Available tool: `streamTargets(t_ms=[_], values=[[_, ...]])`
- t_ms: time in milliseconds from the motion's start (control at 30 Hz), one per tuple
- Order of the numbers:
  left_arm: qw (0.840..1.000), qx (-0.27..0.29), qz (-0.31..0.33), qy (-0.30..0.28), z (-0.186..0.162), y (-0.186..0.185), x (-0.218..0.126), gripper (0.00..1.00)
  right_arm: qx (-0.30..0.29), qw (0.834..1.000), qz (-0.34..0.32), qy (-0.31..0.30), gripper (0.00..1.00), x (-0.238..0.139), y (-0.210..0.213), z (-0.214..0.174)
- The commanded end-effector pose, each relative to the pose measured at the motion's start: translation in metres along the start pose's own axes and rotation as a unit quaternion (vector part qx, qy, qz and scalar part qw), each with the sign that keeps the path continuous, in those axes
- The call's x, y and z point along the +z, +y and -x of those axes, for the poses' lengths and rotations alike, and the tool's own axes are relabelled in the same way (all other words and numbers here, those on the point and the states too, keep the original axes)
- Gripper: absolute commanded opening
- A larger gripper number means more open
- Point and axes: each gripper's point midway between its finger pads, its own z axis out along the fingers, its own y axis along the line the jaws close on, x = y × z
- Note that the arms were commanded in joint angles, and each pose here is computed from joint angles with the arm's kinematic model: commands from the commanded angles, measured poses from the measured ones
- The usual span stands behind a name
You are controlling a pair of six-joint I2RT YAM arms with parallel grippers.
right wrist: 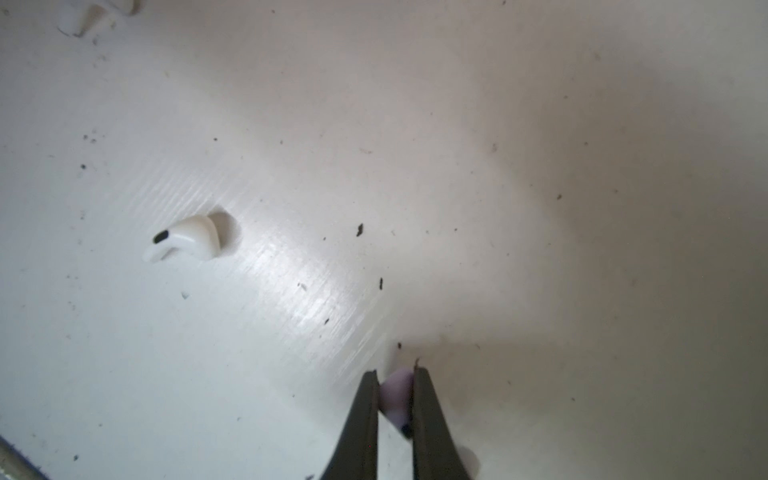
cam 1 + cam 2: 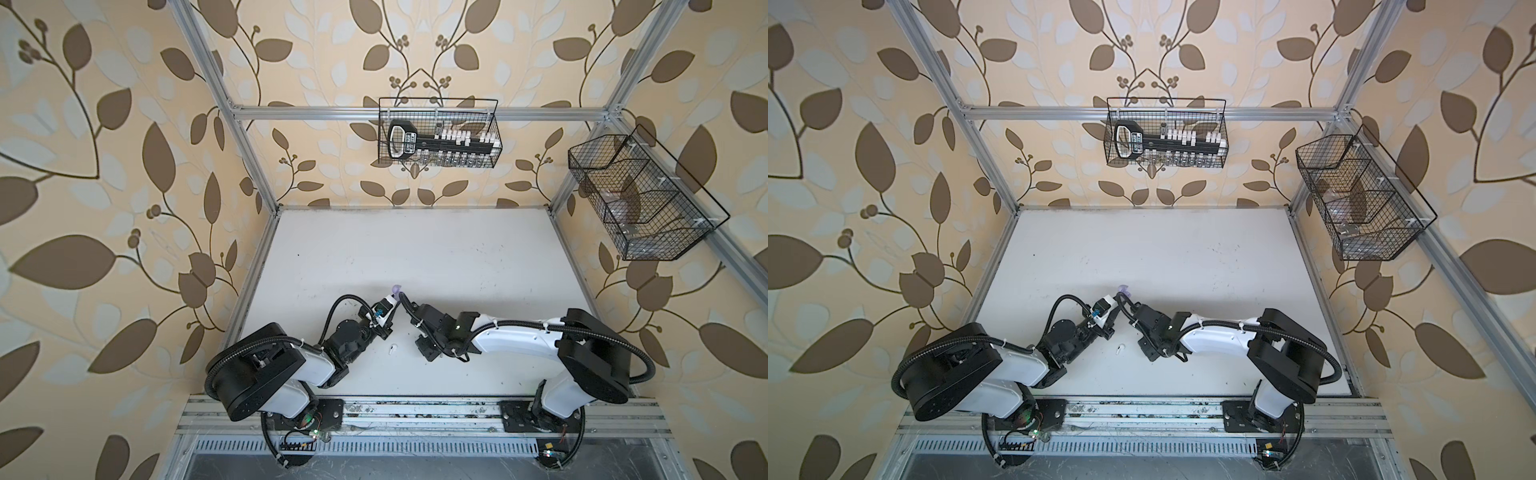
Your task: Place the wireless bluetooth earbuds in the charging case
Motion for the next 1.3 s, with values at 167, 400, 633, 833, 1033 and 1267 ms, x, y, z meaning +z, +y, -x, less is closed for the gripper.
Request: streamTargets(t_ms=[167, 400, 633, 833, 1033, 1267], values=[[0.996, -0.010, -0.069, -0.063, 0.033, -0.021, 0.004, 0.00, 0.114, 0.989, 0.041, -0.088, 0.11, -0.037, -0.017, 0.031], [0.989, -0.014, -0.127, -0.071, 0.035, -0.041, 0.004, 0.00, 0.219, 0.963, 0.040, -0.152, 0.10, -0.064, -0.049, 0.048], [0.986, -0.020, -0.151, -0.069, 0.033, -0.050, 0.006, 0.00, 0.283, 0.934, 0.051, -0.210, 0.10, -0.089, -0.062, 0.068], [0.985, -0.021, -0.157, -0.069, 0.033, -0.052, 0.007, 0.00, 0.318, 0.912, 0.084, -0.244, 0.12, -0.103, -0.057, 0.085], [0.985, -0.023, -0.158, -0.068, 0.033, -0.052, 0.008, 0.00, 0.347, 0.891, 0.118, -0.267, 0.12, -0.109, -0.047, 0.097], [0.985, -0.023, -0.155, -0.069, 0.034, -0.051, 0.008, 0.00, 0.369, 0.874, 0.158, -0.274, 0.13, -0.108, -0.034, 0.105]])
